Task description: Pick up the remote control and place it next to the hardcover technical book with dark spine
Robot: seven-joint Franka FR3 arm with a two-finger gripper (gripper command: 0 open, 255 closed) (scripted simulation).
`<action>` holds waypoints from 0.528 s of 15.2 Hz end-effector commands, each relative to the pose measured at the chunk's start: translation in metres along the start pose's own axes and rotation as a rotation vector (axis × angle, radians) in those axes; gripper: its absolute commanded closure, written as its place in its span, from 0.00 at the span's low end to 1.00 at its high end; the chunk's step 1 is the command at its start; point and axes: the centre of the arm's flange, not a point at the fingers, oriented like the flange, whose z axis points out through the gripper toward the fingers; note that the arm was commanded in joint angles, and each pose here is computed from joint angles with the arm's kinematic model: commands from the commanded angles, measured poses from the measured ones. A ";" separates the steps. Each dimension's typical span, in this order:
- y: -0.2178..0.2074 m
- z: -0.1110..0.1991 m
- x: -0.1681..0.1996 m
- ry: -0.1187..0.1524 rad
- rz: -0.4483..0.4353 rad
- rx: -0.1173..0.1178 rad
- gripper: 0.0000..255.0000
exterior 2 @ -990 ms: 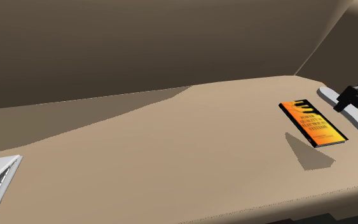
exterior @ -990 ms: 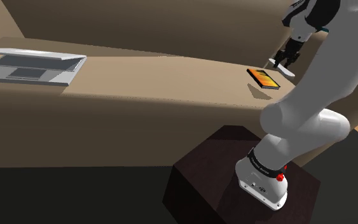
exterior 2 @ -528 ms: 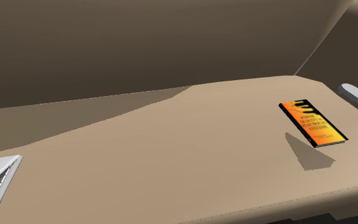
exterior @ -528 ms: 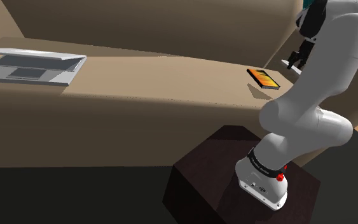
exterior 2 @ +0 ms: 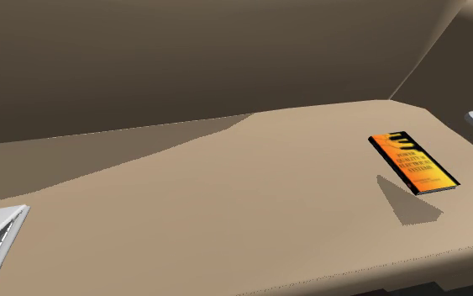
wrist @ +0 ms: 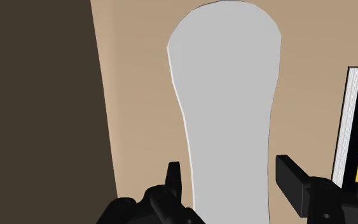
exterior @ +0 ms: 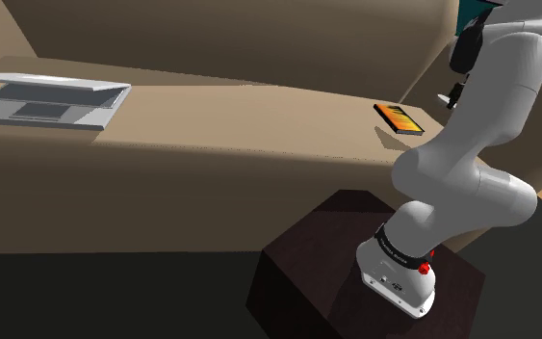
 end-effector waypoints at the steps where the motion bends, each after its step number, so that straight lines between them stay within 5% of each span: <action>1: 0.001 0.010 -0.001 0.001 -0.001 0.000 1.00; 8: 0.001 0.047 0.000 0.001 -0.001 0.000 1.00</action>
